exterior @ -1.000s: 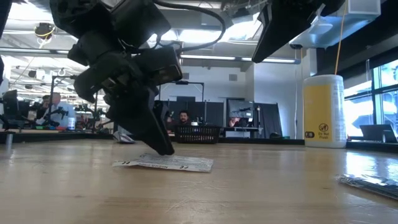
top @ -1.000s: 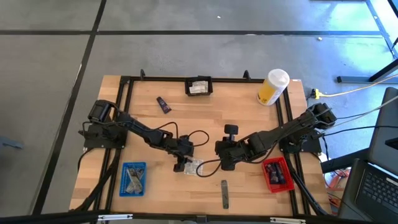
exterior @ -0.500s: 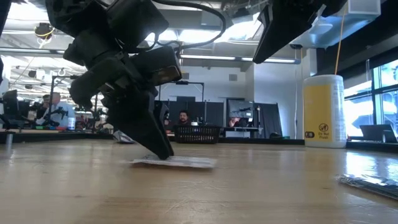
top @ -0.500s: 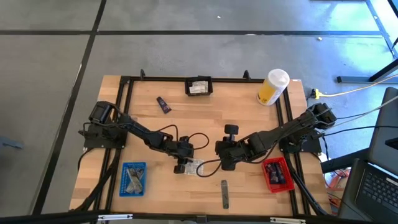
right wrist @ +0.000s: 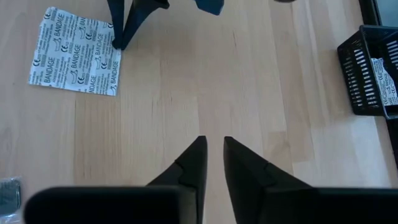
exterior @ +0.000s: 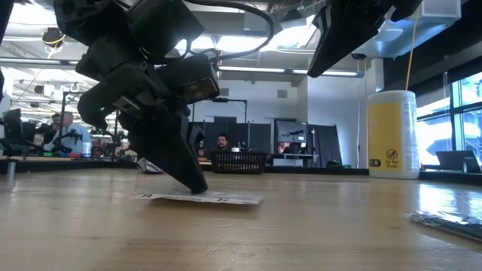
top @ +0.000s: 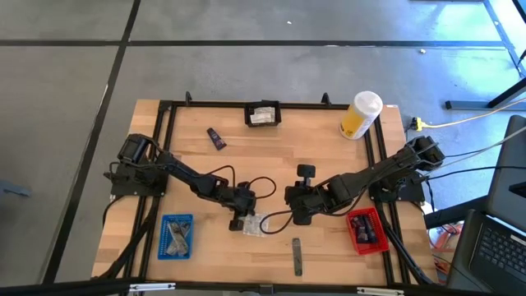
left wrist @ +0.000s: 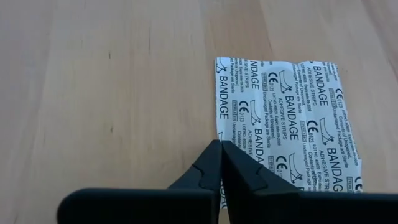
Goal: Pick & Place Travel size toiletries
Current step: Put the white bandage into the black bin
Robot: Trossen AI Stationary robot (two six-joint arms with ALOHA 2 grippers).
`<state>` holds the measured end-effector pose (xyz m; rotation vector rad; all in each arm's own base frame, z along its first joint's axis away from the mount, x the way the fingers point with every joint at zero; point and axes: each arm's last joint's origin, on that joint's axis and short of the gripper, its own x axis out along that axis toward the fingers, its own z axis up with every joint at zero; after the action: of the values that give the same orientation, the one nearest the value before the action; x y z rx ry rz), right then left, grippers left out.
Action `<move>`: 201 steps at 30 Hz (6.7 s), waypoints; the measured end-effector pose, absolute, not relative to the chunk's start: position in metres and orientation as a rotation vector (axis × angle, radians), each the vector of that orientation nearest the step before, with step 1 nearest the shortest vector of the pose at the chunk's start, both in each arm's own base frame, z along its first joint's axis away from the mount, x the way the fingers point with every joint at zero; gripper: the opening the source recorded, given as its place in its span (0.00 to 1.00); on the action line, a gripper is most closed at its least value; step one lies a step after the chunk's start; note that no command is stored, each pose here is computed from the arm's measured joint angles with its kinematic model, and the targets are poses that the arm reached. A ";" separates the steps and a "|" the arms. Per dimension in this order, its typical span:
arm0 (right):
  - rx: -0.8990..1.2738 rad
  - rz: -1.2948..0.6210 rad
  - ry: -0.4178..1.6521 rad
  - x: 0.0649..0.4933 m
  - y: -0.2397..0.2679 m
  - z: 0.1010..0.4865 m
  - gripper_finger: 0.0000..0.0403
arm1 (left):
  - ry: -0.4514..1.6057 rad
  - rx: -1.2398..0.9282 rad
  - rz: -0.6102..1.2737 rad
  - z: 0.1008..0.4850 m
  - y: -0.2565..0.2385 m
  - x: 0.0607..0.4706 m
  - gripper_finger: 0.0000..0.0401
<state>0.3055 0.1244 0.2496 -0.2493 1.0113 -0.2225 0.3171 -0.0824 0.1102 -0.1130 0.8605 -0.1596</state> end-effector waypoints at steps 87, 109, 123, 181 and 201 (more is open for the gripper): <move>-0.031 0.041 0.860 0.252 0.142 0.259 0.16 | 0.974 -0.139 -0.346 0.147 -0.096 0.340 0.32; 0.006 0.044 0.799 0.258 0.142 0.263 0.17 | 0.906 0.094 -0.415 0.149 -0.126 0.333 0.48; 0.004 0.043 0.800 0.258 0.141 0.263 0.08 | 0.872 0.169 -0.295 0.148 -0.172 0.314 0.56; 0.096 -0.039 0.905 0.292 0.158 0.202 0.19 | 0.948 0.150 -0.174 0.124 -0.152 0.339 0.00; 0.172 -0.062 0.840 0.304 0.155 0.165 0.41 | 0.946 0.102 -0.179 0.122 -0.146 0.340 0.00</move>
<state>0.3040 0.1555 0.1649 0.1715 0.8399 -0.0620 0.3405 -0.1459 0.1215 0.1019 0.9456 -0.1793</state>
